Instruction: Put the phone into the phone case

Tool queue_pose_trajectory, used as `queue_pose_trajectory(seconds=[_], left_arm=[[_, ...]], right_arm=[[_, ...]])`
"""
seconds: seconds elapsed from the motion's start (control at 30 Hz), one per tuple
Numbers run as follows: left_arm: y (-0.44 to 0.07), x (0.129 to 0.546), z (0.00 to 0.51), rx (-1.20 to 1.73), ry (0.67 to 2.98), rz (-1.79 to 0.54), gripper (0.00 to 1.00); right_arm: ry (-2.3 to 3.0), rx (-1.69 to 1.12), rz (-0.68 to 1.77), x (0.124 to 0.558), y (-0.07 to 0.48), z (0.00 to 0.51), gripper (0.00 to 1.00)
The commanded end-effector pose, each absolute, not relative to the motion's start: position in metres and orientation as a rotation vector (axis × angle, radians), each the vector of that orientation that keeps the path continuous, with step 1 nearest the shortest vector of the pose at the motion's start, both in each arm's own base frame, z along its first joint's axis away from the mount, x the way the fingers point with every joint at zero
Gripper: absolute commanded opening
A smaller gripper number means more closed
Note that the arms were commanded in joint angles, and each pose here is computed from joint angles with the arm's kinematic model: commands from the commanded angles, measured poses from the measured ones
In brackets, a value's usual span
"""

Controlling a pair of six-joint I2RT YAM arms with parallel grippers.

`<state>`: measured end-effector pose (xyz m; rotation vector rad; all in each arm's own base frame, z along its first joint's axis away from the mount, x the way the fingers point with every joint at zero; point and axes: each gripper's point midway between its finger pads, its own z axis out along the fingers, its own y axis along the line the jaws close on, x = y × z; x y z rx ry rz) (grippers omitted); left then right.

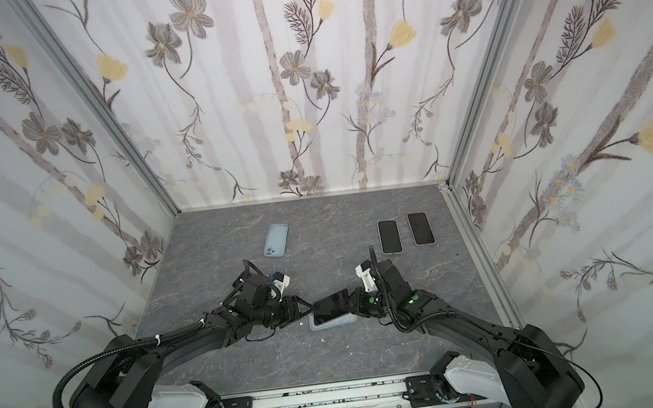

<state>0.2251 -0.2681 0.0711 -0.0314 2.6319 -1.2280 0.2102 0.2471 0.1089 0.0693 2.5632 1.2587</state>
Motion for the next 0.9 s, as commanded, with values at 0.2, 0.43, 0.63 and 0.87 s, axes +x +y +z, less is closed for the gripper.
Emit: queue_pose_trajectory(seconds=[0.2,0.43,0.63,0.87], left_arm=[[-0.273,0.231,0.065,-0.057,2.648,-1.234,0.52],[-0.273,0.232,0.055,-0.046,2.683,-1.2,0.45],[-0.268,0.228,0.039,-0.06,2.731,-1.152,0.35],[-0.265,0.227,0.03,-0.055,2.744,-1.128,0.3]], right_arm=[[2.511,-0.066,1.354,0.219,0.263,0.117,0.0],[2.556,-0.083,1.365,0.217,0.263,0.1,0.0],[2.576,-0.071,1.35,0.216,0.258,0.088,0.0],[2.601,-0.056,1.341,0.214,0.254,0.077,0.02]])
